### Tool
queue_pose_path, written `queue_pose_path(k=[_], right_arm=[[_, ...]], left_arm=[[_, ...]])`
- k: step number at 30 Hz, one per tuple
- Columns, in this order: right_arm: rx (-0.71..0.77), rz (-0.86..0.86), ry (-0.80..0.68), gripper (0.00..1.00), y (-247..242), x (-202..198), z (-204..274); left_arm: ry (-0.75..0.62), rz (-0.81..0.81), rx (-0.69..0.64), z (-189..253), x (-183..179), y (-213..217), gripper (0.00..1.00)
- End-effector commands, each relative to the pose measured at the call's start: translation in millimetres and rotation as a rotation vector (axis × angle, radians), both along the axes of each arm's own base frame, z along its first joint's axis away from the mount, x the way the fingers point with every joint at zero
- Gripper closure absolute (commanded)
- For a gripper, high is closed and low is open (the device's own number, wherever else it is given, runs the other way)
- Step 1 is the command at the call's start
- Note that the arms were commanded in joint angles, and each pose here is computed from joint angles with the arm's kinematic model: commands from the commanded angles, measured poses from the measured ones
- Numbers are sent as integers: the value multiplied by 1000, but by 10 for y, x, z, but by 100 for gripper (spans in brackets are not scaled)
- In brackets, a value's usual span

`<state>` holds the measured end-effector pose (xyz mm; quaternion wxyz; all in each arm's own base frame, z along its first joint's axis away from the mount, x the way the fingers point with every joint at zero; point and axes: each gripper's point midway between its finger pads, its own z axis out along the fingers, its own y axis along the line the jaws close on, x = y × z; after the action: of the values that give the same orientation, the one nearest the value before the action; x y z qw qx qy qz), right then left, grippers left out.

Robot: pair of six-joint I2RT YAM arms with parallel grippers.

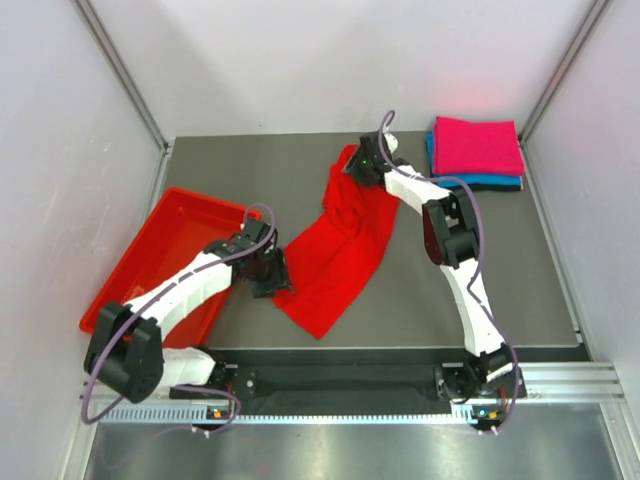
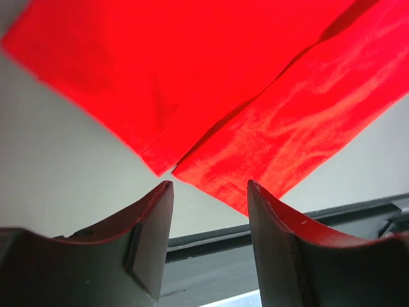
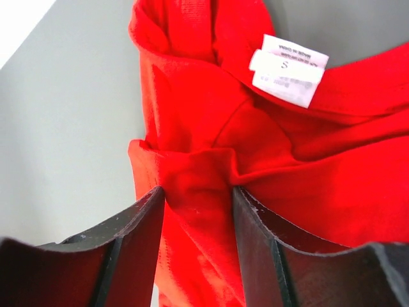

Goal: Fold and stack the t-shirts
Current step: Fold the tshirt

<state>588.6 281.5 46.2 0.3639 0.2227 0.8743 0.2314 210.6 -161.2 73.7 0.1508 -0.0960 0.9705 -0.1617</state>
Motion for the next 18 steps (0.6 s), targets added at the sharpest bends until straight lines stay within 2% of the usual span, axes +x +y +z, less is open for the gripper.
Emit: queue_pose_path(k=[1,5,13,18], right_arm=[[-10,25,49,52,-100,90,-336],[47,-17,7,52,-273,345,-331],[107,35,-240,47,-329,794,383],[93,118,-315,44,-299,735,814]], left_arm=[[0,-64,-92,-10,63,-220,45],[24,-70,-116,-109,77,-304,46],[88,-128,-98,-401,-31,-487,45],[89,-189,-83,-479,-148,-676,46]])
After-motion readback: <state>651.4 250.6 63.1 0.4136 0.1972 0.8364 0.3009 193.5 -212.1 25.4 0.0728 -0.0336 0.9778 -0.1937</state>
